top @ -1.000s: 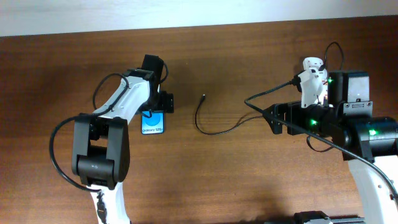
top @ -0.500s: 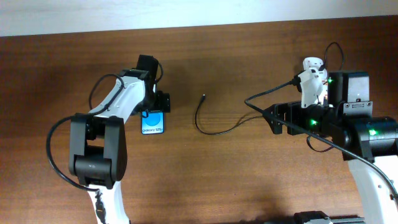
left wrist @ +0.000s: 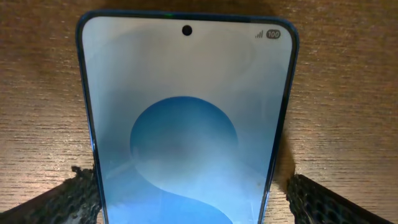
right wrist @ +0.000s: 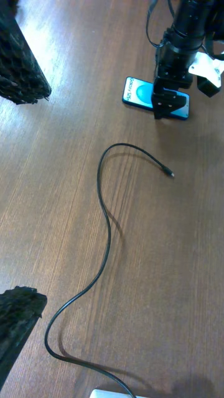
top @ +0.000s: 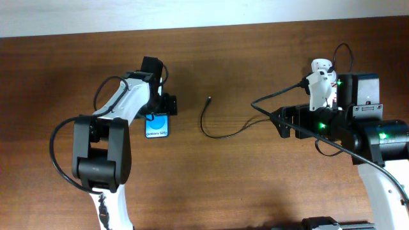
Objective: Plug charger to phone and switch on socket
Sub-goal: 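Close the left gripper on the phone's bottom edge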
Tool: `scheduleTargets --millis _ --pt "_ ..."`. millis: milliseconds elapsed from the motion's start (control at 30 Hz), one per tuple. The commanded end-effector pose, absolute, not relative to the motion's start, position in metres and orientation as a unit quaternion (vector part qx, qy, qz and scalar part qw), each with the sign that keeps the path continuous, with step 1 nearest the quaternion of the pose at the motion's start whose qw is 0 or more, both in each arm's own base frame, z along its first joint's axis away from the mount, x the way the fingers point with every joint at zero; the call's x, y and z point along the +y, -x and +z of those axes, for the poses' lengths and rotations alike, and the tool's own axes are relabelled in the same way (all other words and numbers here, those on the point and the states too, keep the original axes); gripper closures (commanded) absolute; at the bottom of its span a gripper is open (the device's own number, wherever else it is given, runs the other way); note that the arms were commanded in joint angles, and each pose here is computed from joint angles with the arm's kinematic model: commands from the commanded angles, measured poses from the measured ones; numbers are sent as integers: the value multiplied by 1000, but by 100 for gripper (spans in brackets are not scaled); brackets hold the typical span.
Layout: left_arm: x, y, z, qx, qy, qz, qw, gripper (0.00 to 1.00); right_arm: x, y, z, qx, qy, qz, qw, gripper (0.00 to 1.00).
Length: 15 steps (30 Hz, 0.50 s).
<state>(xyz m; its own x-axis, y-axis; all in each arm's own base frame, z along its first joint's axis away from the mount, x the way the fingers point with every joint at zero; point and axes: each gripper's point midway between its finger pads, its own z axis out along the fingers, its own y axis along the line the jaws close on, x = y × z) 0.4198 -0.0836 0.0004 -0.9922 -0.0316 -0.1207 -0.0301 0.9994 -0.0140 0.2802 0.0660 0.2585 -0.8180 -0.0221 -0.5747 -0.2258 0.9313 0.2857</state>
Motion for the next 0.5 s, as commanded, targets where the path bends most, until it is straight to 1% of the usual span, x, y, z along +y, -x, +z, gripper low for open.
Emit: scheduleTargets --millis 0,367,467 --pt "-85 -404 -23 999 25 -12 18 5 70 -281 266 933 74 179 302 1" --pt "-84 -400 -23 1000 25 -10 9 16 70 -281 266 933 74 179 302 1" --pt "-84 -401 -23 1000 25 -11 12 16 70 -282 266 933 74 179 302 1"
